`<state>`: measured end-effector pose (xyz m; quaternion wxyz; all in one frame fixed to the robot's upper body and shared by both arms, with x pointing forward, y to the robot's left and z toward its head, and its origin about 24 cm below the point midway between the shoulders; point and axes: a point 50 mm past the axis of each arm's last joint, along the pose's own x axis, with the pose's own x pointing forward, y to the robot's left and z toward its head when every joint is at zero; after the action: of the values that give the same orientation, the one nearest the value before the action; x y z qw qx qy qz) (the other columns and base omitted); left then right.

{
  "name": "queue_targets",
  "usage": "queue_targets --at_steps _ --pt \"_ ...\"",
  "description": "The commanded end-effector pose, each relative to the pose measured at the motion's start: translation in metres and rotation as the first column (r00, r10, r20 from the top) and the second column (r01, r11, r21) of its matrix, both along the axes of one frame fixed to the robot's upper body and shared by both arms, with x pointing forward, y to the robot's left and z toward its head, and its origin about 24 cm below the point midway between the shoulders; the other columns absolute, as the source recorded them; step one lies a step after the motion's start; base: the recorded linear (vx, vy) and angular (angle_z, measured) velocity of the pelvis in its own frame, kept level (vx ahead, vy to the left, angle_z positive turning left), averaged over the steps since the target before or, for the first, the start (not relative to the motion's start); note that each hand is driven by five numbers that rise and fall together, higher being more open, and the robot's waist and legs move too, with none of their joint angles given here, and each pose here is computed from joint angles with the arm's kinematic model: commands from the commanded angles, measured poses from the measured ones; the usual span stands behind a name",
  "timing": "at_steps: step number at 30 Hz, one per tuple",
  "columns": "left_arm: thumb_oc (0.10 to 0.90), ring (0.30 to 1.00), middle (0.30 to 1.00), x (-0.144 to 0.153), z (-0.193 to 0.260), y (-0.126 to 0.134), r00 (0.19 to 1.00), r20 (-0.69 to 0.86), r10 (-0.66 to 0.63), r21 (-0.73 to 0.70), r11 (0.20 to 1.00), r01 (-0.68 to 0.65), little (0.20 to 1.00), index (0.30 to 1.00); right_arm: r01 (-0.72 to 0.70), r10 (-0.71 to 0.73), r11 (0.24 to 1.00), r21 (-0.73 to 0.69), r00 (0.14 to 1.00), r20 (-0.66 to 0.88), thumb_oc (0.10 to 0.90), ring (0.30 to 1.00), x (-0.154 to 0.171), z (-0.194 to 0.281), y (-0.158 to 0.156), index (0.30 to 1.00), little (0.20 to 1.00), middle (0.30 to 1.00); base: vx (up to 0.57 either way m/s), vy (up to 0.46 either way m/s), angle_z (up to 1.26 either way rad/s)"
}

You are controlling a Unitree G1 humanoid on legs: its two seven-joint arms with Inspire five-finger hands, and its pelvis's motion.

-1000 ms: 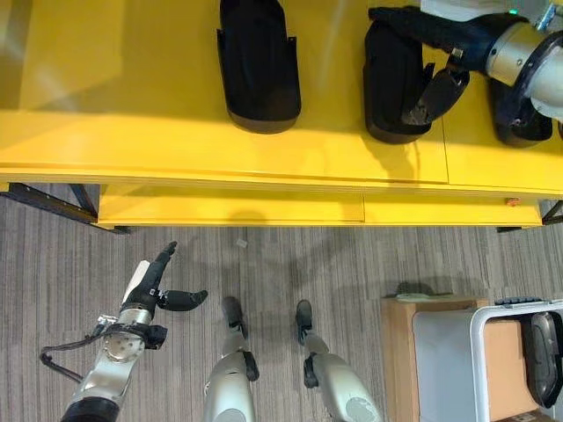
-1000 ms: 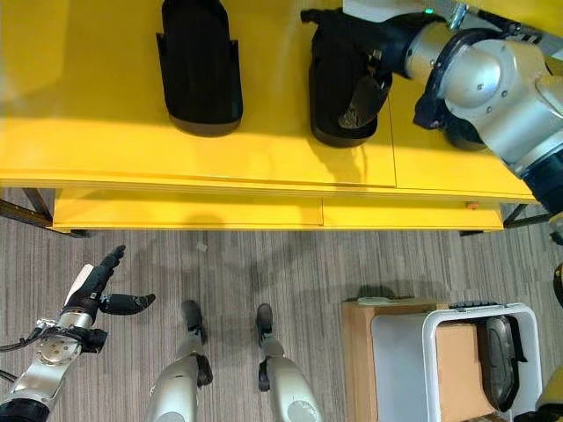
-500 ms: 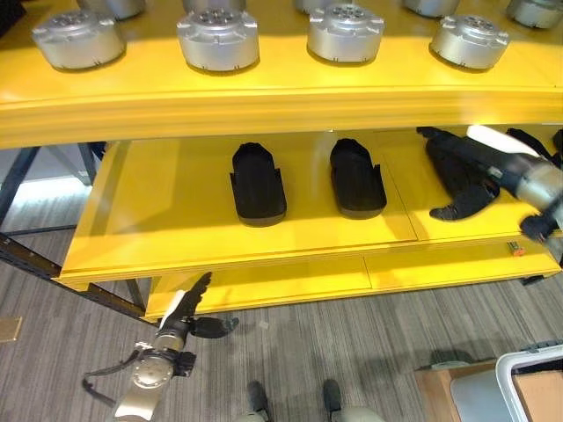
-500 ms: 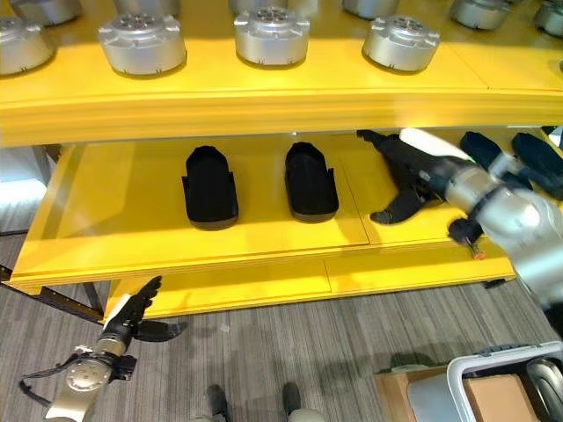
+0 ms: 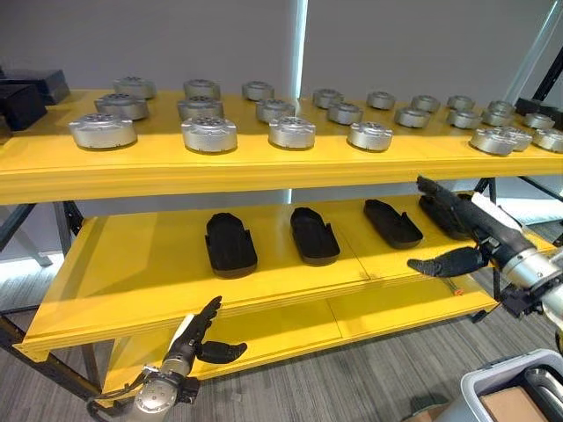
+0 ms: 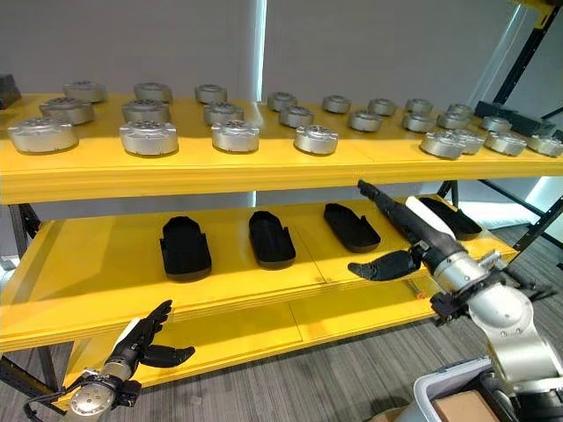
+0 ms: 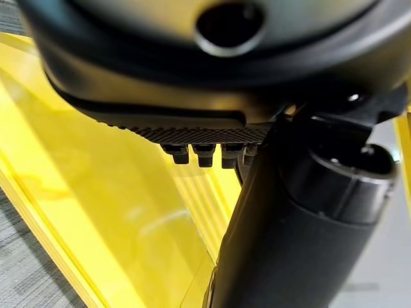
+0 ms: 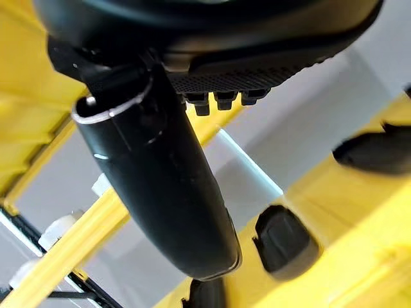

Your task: Move parts from the plastic box to the shelf.

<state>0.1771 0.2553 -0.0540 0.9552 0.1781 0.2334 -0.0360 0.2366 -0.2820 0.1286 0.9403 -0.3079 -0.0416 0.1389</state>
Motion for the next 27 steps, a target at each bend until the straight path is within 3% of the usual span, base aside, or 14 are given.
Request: queue_targets --at_steps 1,2,3,4,5,6,12,15,18,20,22,25,26,27 --pt "0.9 1.0 1.0 0.031 0.039 -0.001 0.973 0.231 -0.017 -0.04 0.999 0.027 1.0 1.0 -0.009 -0.02 0.994 0.113 0.966 0.258 0.9 1.0 0.003 0.04 0.001 1.0 1.0 1.0 -0.07 -0.03 0.06" --pt "0.9 1.0 1.0 0.031 0.04 -0.002 0.971 0.24 -0.009 -0.053 0.998 0.023 1.0 1.0 -0.012 -0.027 0.99 0.141 0.962 0.272 0.9 1.0 0.0 0.037 0.004 1.0 1.0 1.0 -0.06 -0.047 0.07" --pt "0.9 1.0 1.0 0.062 0.116 -0.022 0.825 0.556 -0.104 -0.078 0.981 0.177 1.0 1.0 0.001 -0.044 0.989 0.15 0.957 0.285 0.9 1.0 -0.005 0.033 0.006 1.0 1.0 1.0 -0.07 -0.034 0.06" --pt "0.9 1.0 1.0 0.016 0.052 0.025 0.978 0.209 0.022 0.081 0.996 -0.039 1.0 1.0 0.01 -0.066 0.984 0.175 0.947 0.314 0.9 1.0 -0.018 0.039 -0.001 1.0 1.0 1.0 -0.08 -0.03 0.16" --pt "0.9 1.0 1.0 0.03 0.126 0.018 0.855 0.466 -0.229 0.294 0.951 0.095 1.0 1.0 0.104 -0.155 0.977 0.189 0.946 0.283 0.9 1.0 -0.024 0.028 -0.011 1.0 1.0 1.0 -0.12 -0.037 0.23" --pt "0.9 1.0 1.0 0.014 0.113 0.027 0.893 0.43 -0.136 0.218 0.975 0.044 1.0 1.0 0.089 -0.15 0.973 0.214 0.947 0.285 0.9 1.0 -0.024 0.023 -0.005 1.0 1.0 1.0 -0.14 -0.057 0.31" --pt "0.9 1.0 1.0 -0.001 0.092 0.027 0.906 0.422 0.016 0.033 0.999 -0.033 1.0 1.0 0.109 -0.223 0.916 0.386 0.939 0.264 0.9 1.0 -0.035 0.001 0.002 1.0 1.0 1.0 -0.12 -0.104 0.17" --pt "0.9 1.0 1.0 -0.014 0.042 -0.008 0.959 0.279 0.046 -0.069 0.997 -0.028 1.0 1.0 0.068 -0.197 0.823 0.565 0.966 0.17 0.9 1.0 -0.044 -0.031 0.027 1.0 1.0 1.0 -0.21 -0.218 0.03" --pt "0.9 1.0 1.0 -0.029 0.007 -0.035 0.991 0.136 -0.005 -0.121 0.992 0.022 1.0 1.0 0.111 -0.212 0.785 0.609 0.973 0.096 0.9 1.0 -0.055 -0.049 0.03 1.0 1.0 1.0 -0.18 -0.158 -0.08" --pt "0.9 1.0 1.0 -0.023 0.007 -0.028 0.987 0.145 0.064 -0.131 0.99 -0.045 1.0 1.0 0.11 -0.21 0.781 0.615 0.973 0.092 0.9 1.0 -0.058 -0.047 0.028 1.0 1.0 1.0 -0.11 -0.094 -0.03" --pt "0.9 1.0 1.0 -0.003 0.036 -0.042 0.959 0.277 -0.066 -0.122 0.987 0.103 1.0 1.0 0.148 -0.241 0.78 0.608 0.968 0.073 0.9 1.0 -0.064 -0.054 0.028 1.0 1.0 1.0 -0.12 -0.098 0.02" --pt "0.9 1.0 1.0 0.003 0.051 -0.044 0.934 0.347 -0.083 -0.132 0.982 0.136 1.0 1.0 0.145 -0.243 0.783 0.605 0.967 0.082 0.9 1.0 -0.061 -0.054 0.03 1.0 1.0 1.0 -0.08 -0.014 0.14" --pt "0.9 1.0 1.0 0.0 0.046 -0.03 0.941 0.262 0.213 -0.55 0.834 -0.036 1.0 1.0 0.134 -0.246 0.804 0.579 0.962 0.118 0.9 1.0 -0.06 -0.045 0.027 1.0 1.0 1.0 -0.07 0.039 -0.07" --pt "0.9 1.0 1.0 0.003 0.066 -0.028 0.92 0.367 0.137 -0.443 0.895 0.043 1.0 1.0 0.123 -0.25 0.819 0.561 0.956 0.155 0.9 1.0 -0.062 -0.034 0.026 1.0 1.0 1.0 -0.04 0.053 -0.35"
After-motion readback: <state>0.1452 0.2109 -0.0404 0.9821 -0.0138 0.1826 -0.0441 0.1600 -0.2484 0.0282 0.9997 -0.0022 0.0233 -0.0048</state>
